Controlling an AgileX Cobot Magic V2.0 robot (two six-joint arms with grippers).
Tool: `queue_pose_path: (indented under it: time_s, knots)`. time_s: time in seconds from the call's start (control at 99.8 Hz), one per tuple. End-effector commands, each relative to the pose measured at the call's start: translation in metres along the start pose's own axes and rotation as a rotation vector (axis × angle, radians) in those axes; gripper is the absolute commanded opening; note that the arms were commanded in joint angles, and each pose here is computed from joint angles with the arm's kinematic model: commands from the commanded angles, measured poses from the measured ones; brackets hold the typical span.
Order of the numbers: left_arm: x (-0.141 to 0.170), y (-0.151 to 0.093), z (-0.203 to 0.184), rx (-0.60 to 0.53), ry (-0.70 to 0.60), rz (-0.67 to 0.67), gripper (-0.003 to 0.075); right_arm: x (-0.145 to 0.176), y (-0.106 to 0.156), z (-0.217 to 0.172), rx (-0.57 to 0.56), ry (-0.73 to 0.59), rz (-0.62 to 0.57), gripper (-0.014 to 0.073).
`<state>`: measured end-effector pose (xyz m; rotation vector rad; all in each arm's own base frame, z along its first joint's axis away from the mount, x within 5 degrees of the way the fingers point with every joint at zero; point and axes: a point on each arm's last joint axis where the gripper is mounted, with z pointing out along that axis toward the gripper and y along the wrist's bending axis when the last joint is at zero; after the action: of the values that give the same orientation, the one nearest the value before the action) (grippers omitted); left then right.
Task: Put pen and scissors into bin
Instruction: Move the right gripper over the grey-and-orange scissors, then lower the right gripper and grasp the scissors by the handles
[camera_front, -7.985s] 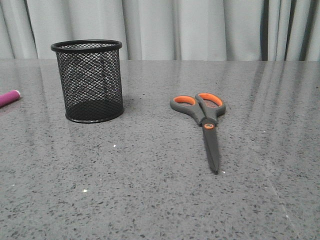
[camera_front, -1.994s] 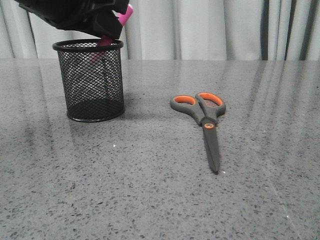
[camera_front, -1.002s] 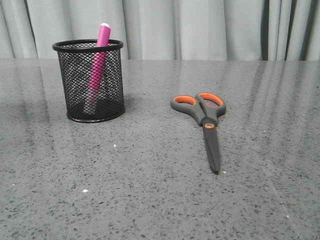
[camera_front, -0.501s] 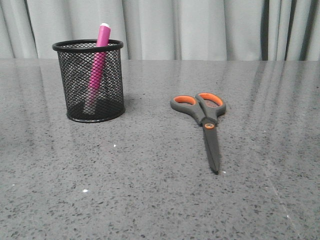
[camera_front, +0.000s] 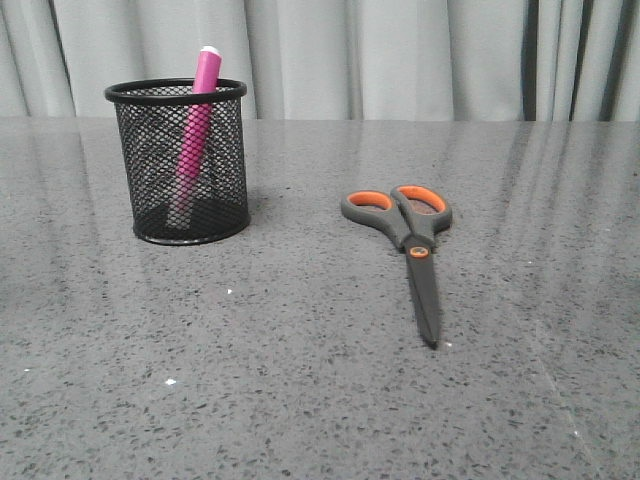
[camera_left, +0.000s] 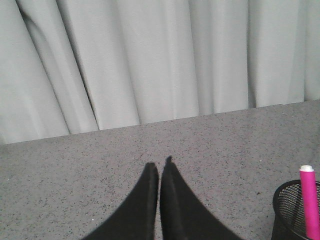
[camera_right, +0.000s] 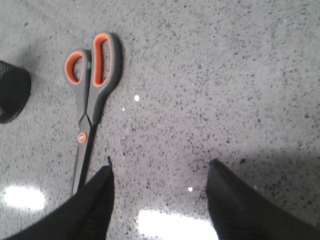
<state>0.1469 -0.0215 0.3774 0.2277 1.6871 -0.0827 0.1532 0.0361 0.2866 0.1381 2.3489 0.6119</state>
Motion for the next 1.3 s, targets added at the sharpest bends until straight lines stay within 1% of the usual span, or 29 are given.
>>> queue_pose_path:
  time_s: [0.0,0.18,0.291,0.461,0.571,0.711,0.721,0.731,0.862,0.912,1.052,1.292]
  knots:
    - [-0.015,0.004,-0.004,-0.039,-0.099,-0.023,-0.0022,-0.010,0.010,-0.005,-0.035,-0.026,-0.041,0.0370]
    - [-0.015,0.004,-0.004,-0.033,-0.102,-0.049,-0.0022,-0.018,0.022,-0.001,-0.071,0.005,-0.079,0.0370]
    - [-0.015,0.004,-0.004,-0.033,-0.102,-0.049,-0.0022,-0.023,0.033,0.001,-0.080,0.053,-0.119,0.0370]
    - [-0.015,0.004,-0.004,-0.033,-0.102,-0.049,-0.0022,-0.036,0.050,0.008,-0.041,0.080,-0.205,0.0370]
    - [-0.015,0.004,-0.004,-0.033,-0.102,-0.049,-0.0022,-0.043,0.068,0.018,-0.025,0.118,-0.249,0.0370]
    - [-0.015,0.004,-0.004,-0.033,-0.102,-0.049,-0.0022,-0.045,0.096,0.037,0.038,0.153,-0.343,0.0370]
    - [-0.015,0.004,-0.004,-0.033,-0.102,-0.049,-0.0022,-0.044,0.098,0.038,0.045,0.154,-0.365,0.0370]
    - [-0.015,0.004,-0.004,-0.033,-0.102,-0.049,-0.0022,-0.044,0.099,0.041,0.056,0.163,-0.358,0.0370]
    - [-0.015,0.004,-0.004,-0.034,-0.104,-0.049,-0.0022,-0.045,0.121,0.064,0.174,0.190,-0.457,0.0370]
    - [-0.015,0.004,-0.004,-0.035,-0.105,-0.049,-0.0022,-0.046,0.126,0.077,0.208,0.208,-0.461,0.0370]
    - [-0.015,0.004,-0.004,-0.035,-0.105,-0.049,-0.0022,-0.051,0.135,0.105,0.234,0.239,-0.439,0.0370]
    - [-0.016,0.004,-0.004,-0.039,-0.112,-0.049,-0.0022,-0.052,0.141,0.136,0.263,0.288,-0.432,0.0370]
